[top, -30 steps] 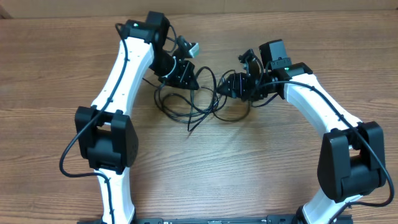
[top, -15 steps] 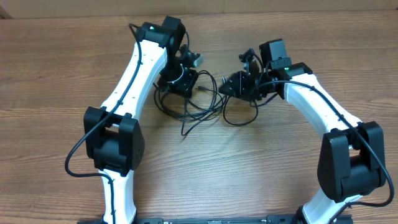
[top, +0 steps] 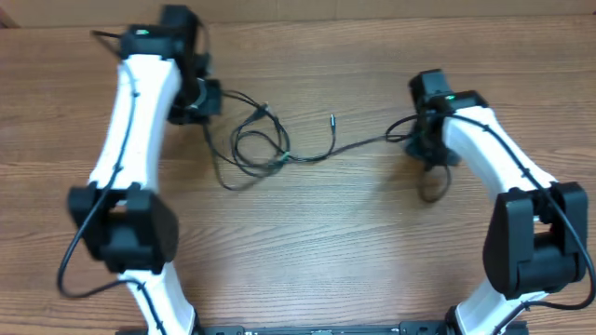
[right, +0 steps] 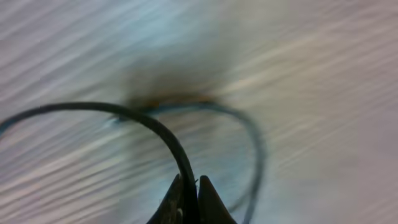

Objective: Untangle cables
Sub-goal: 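Stretch the cables wide, left gripper back-left and right gripper far right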

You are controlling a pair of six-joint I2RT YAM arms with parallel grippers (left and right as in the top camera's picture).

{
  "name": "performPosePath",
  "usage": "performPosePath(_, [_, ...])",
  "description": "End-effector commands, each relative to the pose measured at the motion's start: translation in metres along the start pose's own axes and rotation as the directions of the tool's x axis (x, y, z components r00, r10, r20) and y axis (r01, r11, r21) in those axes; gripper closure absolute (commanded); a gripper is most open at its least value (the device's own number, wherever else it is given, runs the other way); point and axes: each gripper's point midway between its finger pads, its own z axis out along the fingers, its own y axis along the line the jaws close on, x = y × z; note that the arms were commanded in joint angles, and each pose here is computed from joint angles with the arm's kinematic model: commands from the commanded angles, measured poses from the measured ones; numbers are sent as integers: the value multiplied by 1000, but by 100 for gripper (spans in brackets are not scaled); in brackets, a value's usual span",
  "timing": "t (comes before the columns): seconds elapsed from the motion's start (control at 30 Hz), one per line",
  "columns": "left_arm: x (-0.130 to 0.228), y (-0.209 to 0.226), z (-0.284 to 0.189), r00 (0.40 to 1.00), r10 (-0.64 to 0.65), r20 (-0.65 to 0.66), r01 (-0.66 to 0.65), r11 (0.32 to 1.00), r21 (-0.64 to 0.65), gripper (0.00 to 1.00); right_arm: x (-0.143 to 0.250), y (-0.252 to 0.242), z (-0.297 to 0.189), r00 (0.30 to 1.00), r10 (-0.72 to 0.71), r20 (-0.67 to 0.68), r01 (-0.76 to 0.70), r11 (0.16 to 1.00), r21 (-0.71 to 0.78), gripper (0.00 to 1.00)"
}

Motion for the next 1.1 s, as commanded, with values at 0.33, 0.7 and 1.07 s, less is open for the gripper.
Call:
performPosePath(0.33, [-17, 67, -65, 940, -280, 195, 267, 959, 92, 96, -135, -186, -134, 827, 415, 379, -496, 856, 146, 96])
performPosePath(0.7, [-22, 53, -67, 935, -295, 196, 269, 951, 153, 96, -177, -266, -259, 538, 567, 623, -671, 736, -91, 96])
performPosePath(1.07, [-16, 88, -66, 816, -530, 230, 541, 841, 21, 96, -175, -309, -296, 382, 640, 667, -736, 647, -199, 96])
